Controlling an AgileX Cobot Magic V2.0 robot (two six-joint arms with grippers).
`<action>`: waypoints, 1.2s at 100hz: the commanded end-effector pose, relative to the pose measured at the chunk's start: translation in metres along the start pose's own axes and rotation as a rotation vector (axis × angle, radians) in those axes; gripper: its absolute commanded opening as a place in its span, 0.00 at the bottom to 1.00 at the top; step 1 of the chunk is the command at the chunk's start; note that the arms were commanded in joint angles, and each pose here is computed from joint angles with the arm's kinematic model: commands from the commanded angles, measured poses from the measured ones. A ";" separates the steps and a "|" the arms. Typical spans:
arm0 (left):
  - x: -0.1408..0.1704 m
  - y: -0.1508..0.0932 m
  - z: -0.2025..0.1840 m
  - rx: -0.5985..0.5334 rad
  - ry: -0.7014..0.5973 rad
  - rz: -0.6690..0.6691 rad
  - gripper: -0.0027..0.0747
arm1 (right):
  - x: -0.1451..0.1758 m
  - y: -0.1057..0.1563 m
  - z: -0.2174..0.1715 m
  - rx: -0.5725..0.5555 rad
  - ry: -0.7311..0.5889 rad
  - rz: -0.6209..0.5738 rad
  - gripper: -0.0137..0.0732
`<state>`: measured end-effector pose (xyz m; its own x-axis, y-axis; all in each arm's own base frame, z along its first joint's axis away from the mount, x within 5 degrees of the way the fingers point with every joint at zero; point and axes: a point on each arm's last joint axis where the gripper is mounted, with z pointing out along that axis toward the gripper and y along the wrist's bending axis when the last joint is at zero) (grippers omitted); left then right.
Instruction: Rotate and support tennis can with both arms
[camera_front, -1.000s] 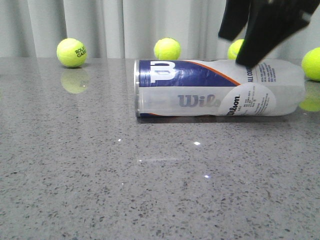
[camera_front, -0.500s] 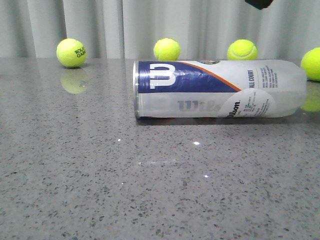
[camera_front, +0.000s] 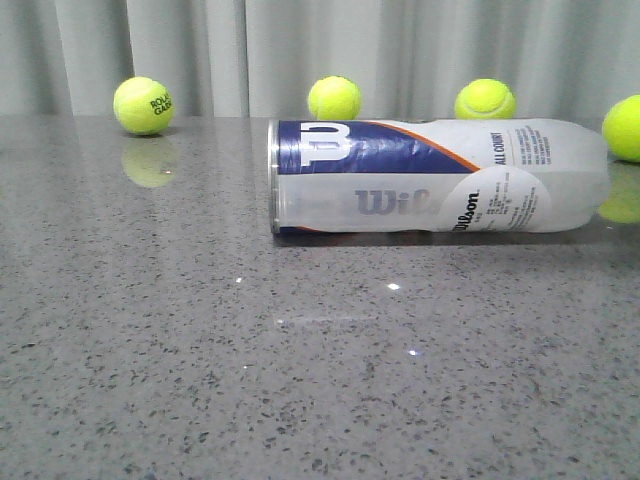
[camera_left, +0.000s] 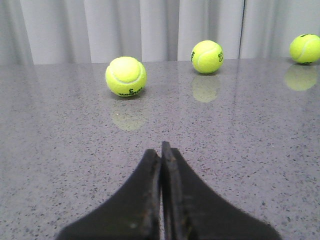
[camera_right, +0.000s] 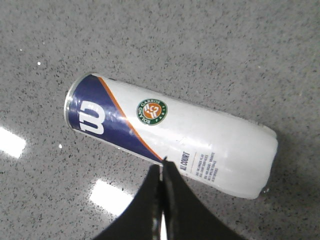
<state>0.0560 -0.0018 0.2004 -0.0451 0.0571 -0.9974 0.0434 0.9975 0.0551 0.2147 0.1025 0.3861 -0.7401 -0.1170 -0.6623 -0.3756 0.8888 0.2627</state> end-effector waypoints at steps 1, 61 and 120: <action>0.006 -0.001 0.000 0.011 -0.070 -0.014 0.01 | 0.012 0.001 -0.029 -0.001 -0.232 -0.046 0.09; 0.005 -0.001 0.000 0.011 -0.079 -0.014 0.01 | 0.164 -0.028 -0.062 0.031 -0.801 -0.101 0.09; -0.076 0.007 -0.003 -0.016 0.251 -0.023 0.01 | 0.176 -0.028 -0.066 0.023 -0.836 -0.108 0.09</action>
<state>0.0497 0.0013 0.2570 -0.2300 0.0554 -0.9716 0.0218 0.9984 0.0518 0.0575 0.0295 0.2941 -0.1348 0.1299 -0.9823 -0.4097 0.8954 0.1746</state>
